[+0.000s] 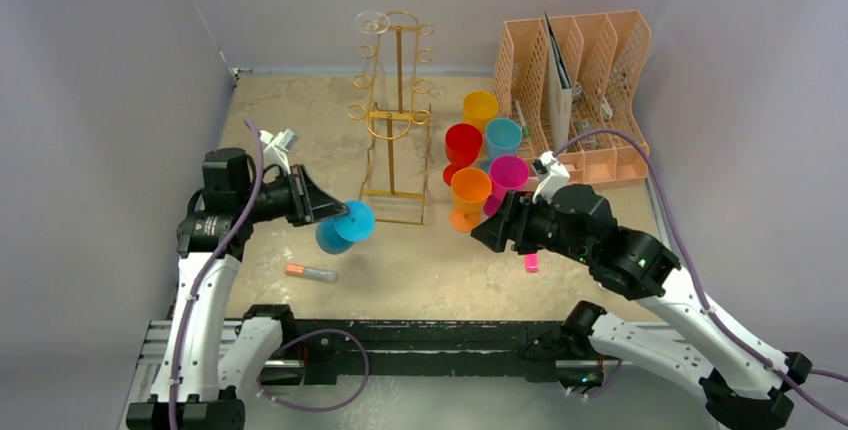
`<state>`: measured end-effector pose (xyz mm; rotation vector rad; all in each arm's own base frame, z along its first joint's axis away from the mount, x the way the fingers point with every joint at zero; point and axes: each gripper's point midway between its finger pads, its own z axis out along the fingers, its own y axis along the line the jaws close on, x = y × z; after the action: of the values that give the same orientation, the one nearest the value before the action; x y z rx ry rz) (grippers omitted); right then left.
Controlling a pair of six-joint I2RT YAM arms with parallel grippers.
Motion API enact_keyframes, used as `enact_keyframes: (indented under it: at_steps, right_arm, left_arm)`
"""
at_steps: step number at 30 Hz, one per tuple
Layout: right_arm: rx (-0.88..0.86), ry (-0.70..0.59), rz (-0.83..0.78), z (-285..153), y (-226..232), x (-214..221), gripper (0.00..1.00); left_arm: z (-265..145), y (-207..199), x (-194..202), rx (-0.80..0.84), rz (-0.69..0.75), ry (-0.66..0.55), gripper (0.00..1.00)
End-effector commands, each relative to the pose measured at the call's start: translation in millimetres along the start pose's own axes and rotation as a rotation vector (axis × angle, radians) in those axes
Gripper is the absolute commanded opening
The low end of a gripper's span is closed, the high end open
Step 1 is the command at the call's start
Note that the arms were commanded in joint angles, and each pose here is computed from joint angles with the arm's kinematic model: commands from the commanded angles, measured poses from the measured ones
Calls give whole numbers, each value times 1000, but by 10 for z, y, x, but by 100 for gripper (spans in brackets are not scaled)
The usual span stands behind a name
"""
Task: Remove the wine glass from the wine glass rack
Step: Place the wine glass at the center of the board.
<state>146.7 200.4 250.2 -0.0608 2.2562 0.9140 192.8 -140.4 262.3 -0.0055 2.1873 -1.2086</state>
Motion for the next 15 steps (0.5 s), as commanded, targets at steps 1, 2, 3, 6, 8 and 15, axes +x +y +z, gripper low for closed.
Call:
enact_keyframes:
  at_steps: [1, 2, 3, 6, 8, 15]
  right_arm:
    - [-51, -11, 19, 38, 126, -55, 74]
    - [-75, -2, 18, 28, 172, -42, 75]
    - [-91, -4, 16, 28, 201, -49, 76]
    - [-129, -2, 9, 41, 272, -52, 79]
    - [-151, 11, 13, 53, 318, -36, 79]
    - [-447, 61, 22, 118, 881, -33, 78]
  left_arm:
    - [32, -398, 167, 221, 116, 107, 0]
    - [55, -421, 224, 237, 110, 143, 0]
    - [74, -426, 279, 238, 104, 174, 0]
    - [94, -412, 393, 215, 111, 214, 0]
    - [72, -479, 427, 243, 108, 218, 0]
    - [74, -767, 558, 387, 145, 292, 0]
